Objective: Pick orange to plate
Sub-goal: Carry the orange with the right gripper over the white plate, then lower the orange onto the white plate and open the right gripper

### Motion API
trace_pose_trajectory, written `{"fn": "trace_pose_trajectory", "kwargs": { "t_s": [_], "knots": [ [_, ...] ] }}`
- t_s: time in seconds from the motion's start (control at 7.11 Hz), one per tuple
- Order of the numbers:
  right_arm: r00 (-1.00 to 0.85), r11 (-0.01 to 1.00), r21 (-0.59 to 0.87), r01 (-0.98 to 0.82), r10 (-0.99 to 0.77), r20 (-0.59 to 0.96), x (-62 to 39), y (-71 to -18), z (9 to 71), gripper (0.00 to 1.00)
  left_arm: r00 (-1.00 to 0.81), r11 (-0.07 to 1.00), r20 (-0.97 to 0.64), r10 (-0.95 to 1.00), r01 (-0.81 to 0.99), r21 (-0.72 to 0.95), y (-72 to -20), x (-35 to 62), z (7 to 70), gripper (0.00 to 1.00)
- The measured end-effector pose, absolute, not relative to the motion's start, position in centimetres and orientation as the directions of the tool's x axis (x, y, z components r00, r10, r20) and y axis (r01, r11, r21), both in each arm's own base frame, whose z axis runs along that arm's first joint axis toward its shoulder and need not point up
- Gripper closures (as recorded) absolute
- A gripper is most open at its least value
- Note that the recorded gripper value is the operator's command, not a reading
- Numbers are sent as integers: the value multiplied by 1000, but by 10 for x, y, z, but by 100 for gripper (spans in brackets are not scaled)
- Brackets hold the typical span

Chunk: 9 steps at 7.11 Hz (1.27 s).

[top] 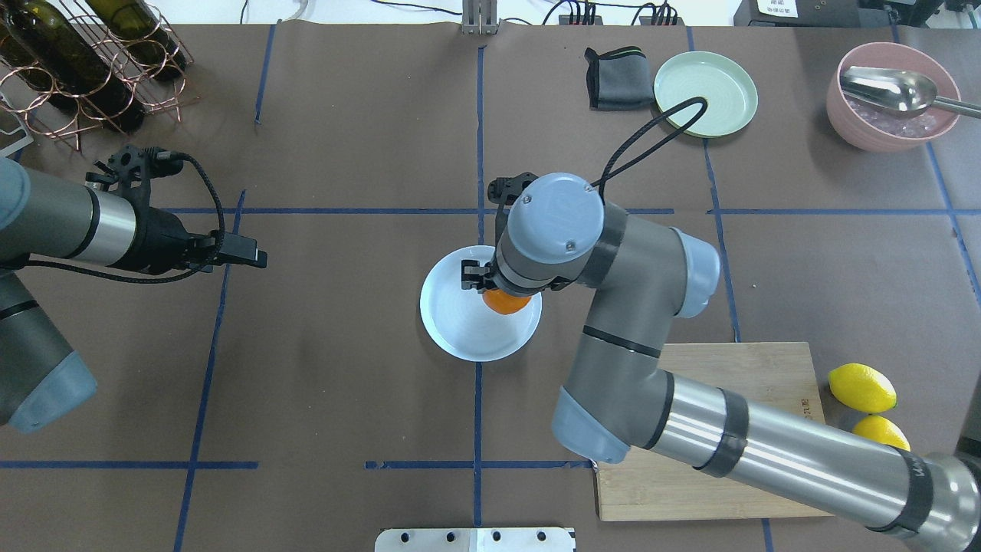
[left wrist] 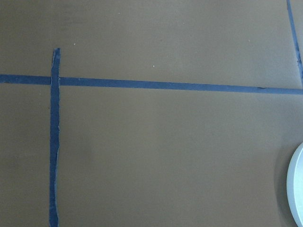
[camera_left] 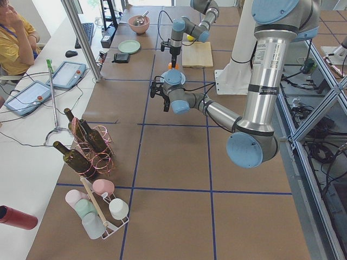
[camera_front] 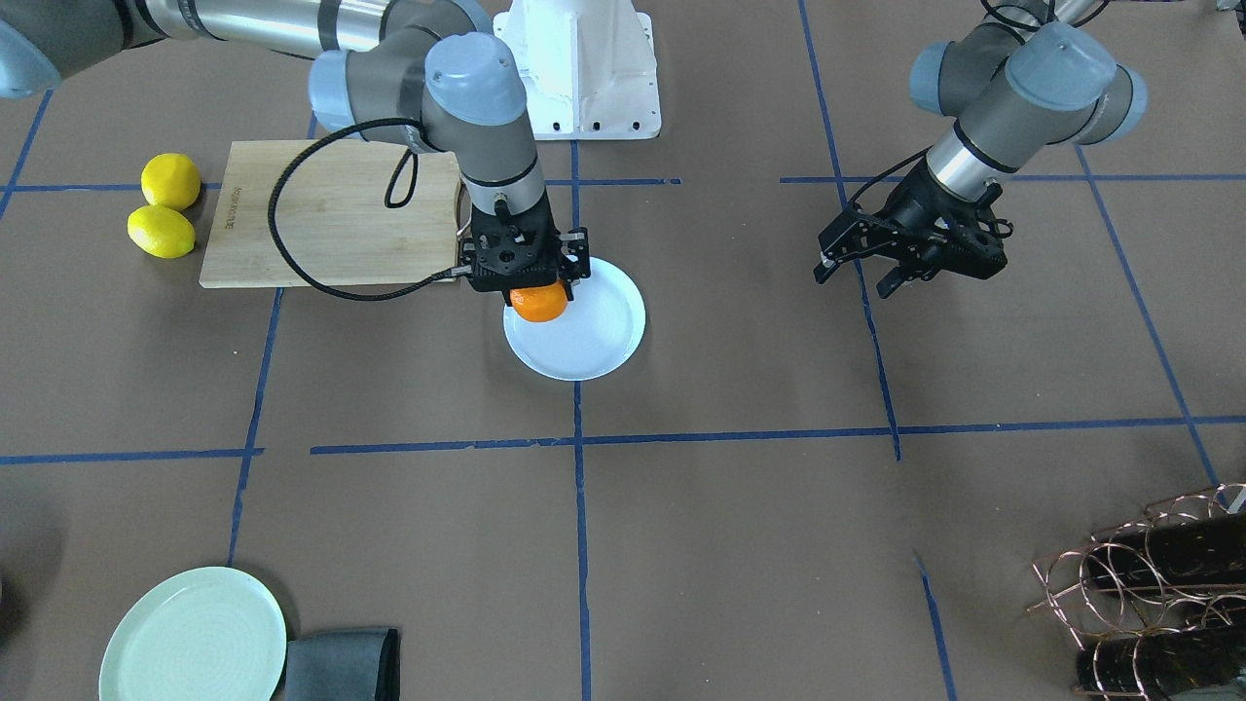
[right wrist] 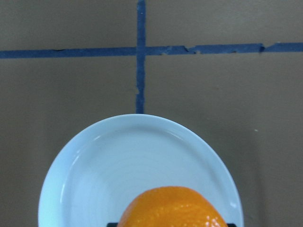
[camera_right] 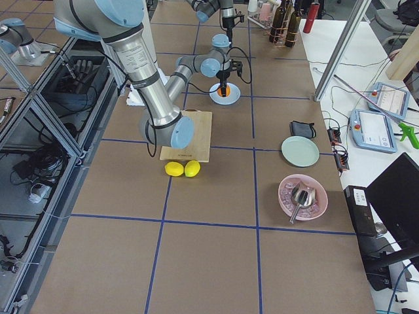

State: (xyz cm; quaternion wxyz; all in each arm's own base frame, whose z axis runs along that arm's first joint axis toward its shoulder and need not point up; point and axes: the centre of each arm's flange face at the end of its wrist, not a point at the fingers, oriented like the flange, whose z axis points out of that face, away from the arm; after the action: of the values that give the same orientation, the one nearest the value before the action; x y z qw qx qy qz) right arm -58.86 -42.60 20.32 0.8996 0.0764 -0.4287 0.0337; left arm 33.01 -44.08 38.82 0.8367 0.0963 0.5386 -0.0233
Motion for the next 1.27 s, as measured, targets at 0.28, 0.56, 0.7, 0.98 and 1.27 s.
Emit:
{"fn": "trace_pose_trajectory", "kwargs": {
  "t_s": [0.28, 0.56, 0.7, 0.98, 1.27],
  "knots": [
    [619, 983, 113, -145, 1, 786, -623, -424, 205, 82, 418, 980, -906, 64, 143, 135, -441, 330, 388, 0],
    [623, 984, 109, -144, 5, 782, -630, -420, 207, 77, 417, 980, -907, 63, 144, 134, -441, 331, 387, 0],
    [629, 984, 106, -145, 9, 778, -630, -420, 206, 77, 417, 980, -907, 63, 144, 134, -441, 331, 387, 0],
    [654, 983, 104, -151, 21, 756, -630, -421, 198, 77, 418, 981, -906, 62, 143, 133, -441, 331, 388, 0],
    [671, 982, 105, -156, 27, 741, -630, -422, 203, 56, 419, 981, -906, 61, 143, 132, -441, 332, 389, 0]
  ]
}}
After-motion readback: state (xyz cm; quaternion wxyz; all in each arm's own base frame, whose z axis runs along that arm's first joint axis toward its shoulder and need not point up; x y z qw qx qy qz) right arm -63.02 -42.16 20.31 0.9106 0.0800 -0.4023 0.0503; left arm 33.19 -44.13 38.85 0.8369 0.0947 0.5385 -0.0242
